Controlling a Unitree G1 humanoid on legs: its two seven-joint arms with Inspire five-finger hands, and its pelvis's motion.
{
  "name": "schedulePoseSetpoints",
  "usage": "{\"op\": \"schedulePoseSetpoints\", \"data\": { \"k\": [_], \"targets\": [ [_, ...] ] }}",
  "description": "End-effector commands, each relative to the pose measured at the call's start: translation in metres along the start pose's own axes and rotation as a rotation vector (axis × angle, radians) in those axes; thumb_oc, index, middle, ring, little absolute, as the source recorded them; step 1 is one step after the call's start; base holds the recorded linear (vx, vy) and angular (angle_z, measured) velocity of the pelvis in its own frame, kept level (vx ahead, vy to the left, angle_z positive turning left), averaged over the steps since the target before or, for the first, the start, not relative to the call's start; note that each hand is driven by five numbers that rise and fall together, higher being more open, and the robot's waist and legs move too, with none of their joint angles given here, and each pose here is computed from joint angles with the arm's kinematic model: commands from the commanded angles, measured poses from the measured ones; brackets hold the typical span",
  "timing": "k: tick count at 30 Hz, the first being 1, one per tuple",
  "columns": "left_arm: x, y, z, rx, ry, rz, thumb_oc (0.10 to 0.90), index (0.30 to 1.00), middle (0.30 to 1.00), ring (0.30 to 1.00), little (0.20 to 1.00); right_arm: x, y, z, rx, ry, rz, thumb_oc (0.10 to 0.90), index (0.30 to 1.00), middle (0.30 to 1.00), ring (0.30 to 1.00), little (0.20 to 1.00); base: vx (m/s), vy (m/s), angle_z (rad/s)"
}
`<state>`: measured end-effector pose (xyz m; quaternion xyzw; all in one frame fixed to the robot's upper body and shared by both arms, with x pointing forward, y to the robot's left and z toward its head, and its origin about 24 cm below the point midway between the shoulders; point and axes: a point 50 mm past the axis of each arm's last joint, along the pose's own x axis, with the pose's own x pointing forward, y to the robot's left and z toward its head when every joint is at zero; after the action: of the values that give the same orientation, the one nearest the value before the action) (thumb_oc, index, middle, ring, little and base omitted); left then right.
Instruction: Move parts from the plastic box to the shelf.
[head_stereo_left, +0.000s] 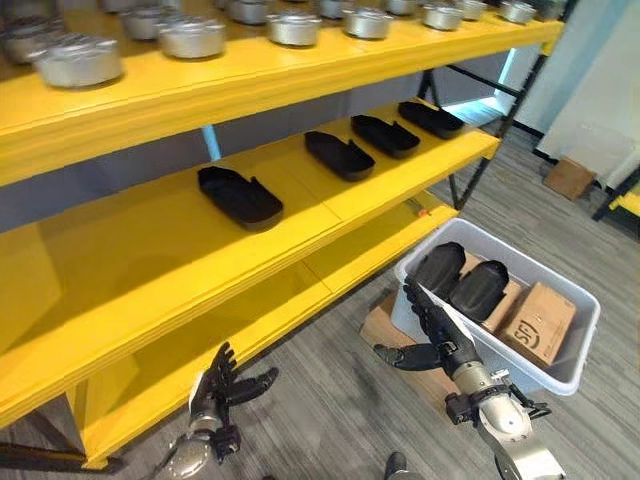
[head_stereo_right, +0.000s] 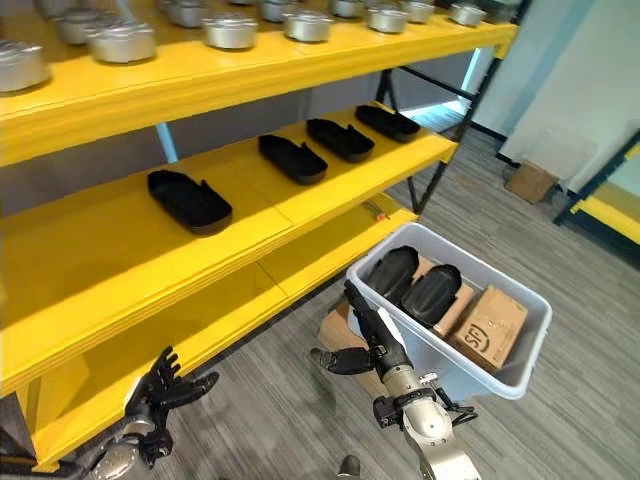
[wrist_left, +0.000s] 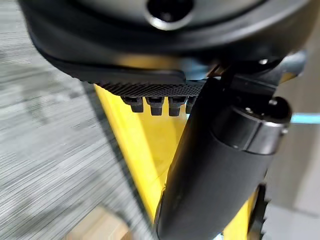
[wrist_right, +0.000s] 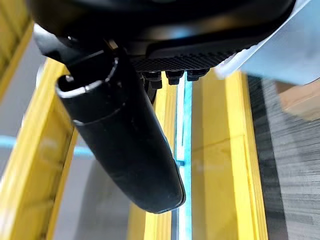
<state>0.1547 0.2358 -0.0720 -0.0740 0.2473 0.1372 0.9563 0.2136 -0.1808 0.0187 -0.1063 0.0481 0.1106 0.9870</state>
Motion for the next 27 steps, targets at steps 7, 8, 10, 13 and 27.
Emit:
{"op": "schedulePoseSetpoints", "data": {
  "k": [7, 8, 10, 13, 27],
  "targets": [
    [0.015, -0.022, 0.056, -0.032, -0.262, -0.11, 0.9, 1.0, 1.0, 1.0, 1.0, 0.009, -0.024, 0.053, 0.032, -0.295, -0.107, 0.9, 1.0, 1.0, 1.0, 1.0, 0.05, -0.103, -0.07],
    [0.015, -0.022, 0.056, -0.032, -0.262, -0.11, 0.9, 1.0, 1.0, 1.0, 1.0, 0.009, -0.024, 0.053, 0.032, -0.295, -0.107, 0.9, 1.0, 1.0, 1.0, 1.0, -0.02, -0.106, -0.16],
    [0.02, -0.033, 0.063, -0.036, -0.283, -0.143, 0.9, 1.0, 1.0, 1.0, 1.0, 0.01, -0.028, 0.056, 0.018, -0.313, -0.128, 0.9, 1.0, 1.0, 1.0, 1.0, -0.03, -0.106, -0.18],
    [0.022, -0.043, 0.069, -0.041, -0.305, -0.171, 0.9, 1.0, 1.0, 1.0, 1.0, 0.011, -0.03, 0.062, 0.006, -0.336, -0.142, 0.9, 1.0, 1.0, 1.0, 1.0, 0.01, -0.066, -0.1],
    [0.023, -0.059, 0.094, -0.109, -0.401, -0.173, 0.9, 1.0, 1.0, 1.0, 1.0, 0.031, -0.022, 0.081, -0.024, -0.417, -0.128, 0.9, 1.0, 1.0, 1.0, 1.0, 0.06, -0.107, -0.47]
  ]
}}
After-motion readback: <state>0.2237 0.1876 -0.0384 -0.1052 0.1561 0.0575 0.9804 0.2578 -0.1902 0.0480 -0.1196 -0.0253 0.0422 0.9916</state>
